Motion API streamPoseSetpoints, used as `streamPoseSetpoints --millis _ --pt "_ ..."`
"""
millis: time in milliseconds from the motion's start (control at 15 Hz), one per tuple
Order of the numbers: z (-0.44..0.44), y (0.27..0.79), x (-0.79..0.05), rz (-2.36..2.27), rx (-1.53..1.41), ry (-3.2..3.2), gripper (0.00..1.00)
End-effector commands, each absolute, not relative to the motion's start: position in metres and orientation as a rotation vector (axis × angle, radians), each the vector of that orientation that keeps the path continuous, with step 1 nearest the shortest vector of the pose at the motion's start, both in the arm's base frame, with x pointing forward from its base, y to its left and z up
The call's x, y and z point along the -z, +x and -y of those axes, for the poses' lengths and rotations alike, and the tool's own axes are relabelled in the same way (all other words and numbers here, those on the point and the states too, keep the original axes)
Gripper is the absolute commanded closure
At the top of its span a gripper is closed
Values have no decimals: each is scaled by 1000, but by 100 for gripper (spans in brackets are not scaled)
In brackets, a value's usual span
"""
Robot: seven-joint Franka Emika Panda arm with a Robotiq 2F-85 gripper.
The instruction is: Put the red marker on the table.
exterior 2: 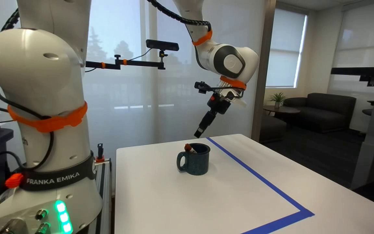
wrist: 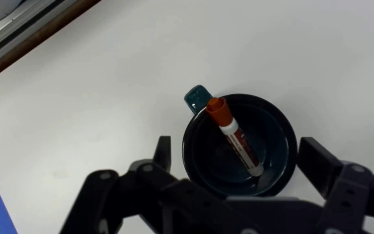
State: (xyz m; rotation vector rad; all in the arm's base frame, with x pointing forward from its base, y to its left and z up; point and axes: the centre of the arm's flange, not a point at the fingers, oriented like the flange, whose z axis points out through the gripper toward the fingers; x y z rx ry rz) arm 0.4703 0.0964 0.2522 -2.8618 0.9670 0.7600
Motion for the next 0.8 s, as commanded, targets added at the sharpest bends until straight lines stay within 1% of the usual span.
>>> streamPoseSetpoints --millis 0,133,200,267,333,400,467,533,600,667,733 --pt "-107 479 -237 -859 -722 -2875 0" --pt "-108 483 -229 -806 -713 -2882 0" --pt "-108 485 -226 -780 -711 -2884 2" --pt "-108 487 -222 -758 -717 -2877 10" --pt "-108 489 -220 -734 -724 -2868 27" --pt "-108 491 -217 -718 -732 -2863 30" --pt "-109 492 -216 -699 -740 -2857 22" --pt "-110 493 -214 -692 -749 -2849 46" --pt "-110 495 -212 -680 -752 -2846 30" --pt "-111 495 -210 -671 -763 -2839 25" --pt "-112 496 -208 -669 -766 -2836 34"
